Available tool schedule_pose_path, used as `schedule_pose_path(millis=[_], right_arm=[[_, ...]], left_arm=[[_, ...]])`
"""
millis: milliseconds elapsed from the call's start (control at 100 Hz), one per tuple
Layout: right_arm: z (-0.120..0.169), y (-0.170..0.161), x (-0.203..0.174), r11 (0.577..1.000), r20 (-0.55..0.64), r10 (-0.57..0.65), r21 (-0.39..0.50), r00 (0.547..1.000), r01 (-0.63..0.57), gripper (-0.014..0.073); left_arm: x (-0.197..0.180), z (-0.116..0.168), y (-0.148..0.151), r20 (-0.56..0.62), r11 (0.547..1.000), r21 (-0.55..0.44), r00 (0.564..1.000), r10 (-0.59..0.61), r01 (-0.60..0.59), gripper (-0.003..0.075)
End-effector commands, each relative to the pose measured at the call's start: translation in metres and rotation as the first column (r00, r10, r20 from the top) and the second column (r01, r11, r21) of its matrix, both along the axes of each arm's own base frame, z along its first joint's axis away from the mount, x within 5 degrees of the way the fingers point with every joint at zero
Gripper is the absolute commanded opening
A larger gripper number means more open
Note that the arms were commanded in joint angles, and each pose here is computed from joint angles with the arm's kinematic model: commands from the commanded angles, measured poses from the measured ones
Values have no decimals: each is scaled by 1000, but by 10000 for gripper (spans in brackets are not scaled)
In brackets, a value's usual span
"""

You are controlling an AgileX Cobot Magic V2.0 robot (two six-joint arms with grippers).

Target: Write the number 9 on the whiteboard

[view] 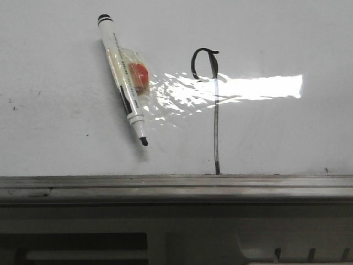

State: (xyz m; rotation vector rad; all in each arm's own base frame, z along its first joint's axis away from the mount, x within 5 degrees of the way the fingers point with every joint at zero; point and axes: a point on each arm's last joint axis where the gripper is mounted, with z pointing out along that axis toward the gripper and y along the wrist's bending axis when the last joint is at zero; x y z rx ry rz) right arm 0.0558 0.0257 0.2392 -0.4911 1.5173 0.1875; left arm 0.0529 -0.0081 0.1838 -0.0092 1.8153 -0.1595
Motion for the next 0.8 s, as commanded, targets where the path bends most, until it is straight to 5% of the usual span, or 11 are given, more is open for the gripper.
schedule_pose_path(millis=[0,180,450,790], right_arm=[[-2,-4,3,988,63,-84,133,994,75,-46],[-39,-14,3,956,-3,-237,176,972,234,-46],[-64,-20,-2,943,-240,-308,54,920,330,-46],[-63,-20,-2,943,-231,-309,51,923,329,-46]], left_arm=[[0,-6,0,29,1000,-28,1000,11,-10,-18],[0,-6,0,29,1000,-28,1000,11,-10,-18],[0,-6,0,29,1000,-28,1000,11,-10,-18],[0,-6,0,29,1000,-29,1000,11,-10,-18]])
